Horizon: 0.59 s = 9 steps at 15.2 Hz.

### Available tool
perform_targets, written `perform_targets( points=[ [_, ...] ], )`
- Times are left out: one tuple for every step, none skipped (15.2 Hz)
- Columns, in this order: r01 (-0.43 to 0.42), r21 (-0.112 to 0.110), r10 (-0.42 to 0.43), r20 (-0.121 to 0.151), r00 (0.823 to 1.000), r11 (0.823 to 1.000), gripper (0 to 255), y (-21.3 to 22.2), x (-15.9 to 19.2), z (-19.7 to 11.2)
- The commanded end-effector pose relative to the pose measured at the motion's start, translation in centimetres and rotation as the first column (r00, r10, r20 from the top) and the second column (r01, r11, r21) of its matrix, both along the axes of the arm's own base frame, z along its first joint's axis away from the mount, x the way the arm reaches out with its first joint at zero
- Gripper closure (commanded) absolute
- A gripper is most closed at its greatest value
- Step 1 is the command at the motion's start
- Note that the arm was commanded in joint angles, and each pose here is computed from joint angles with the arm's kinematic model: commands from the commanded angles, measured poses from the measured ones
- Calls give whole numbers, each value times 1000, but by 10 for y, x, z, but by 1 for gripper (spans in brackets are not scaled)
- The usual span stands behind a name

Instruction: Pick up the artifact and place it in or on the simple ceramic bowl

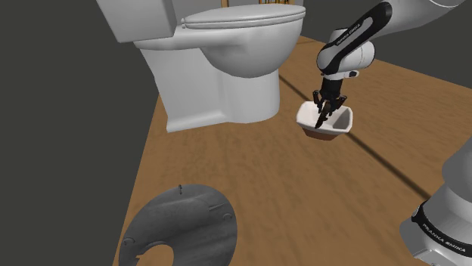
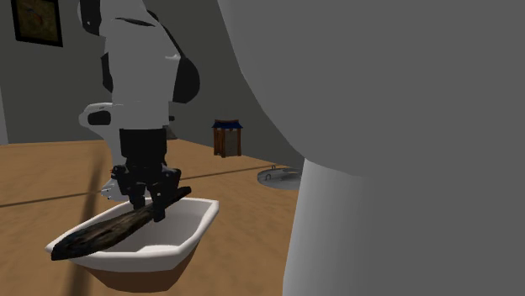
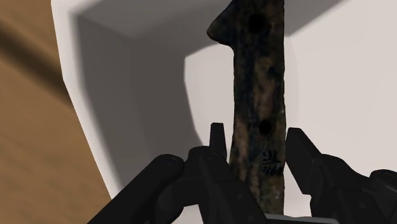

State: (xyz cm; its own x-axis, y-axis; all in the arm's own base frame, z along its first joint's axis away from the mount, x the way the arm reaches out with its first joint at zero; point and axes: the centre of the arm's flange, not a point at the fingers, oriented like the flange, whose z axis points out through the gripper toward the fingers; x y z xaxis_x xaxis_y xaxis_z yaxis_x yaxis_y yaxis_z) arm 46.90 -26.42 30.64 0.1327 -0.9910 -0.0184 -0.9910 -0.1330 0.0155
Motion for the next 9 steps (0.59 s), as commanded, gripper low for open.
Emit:
perform_targets(
  points=[
    [-2, 1, 2, -2, 1000, 1000, 0, 1, 0, -2],
    [-2, 1, 2, -2, 1000, 1000, 0, 2, 1, -2],
    [-2, 1, 2, -2, 1000, 1000, 0, 1, 1, -2],
    [-2, 1, 2, -2, 1000, 1000, 0, 1, 1, -2],
    [-2, 1, 2, -2, 1000, 1000, 0, 1, 1, -2],
    [-2, 1, 2, -2, 1000, 1000, 0, 1, 1, -2],
    [-2, 1, 2, -2, 1000, 1000, 0, 1, 1, 11],
    [-2, 1, 2, -2, 1000, 1000, 0, 1, 1, 24],
    [-2, 1, 2, -2, 1000, 1000, 0, 1, 1, 37]
  ],
)
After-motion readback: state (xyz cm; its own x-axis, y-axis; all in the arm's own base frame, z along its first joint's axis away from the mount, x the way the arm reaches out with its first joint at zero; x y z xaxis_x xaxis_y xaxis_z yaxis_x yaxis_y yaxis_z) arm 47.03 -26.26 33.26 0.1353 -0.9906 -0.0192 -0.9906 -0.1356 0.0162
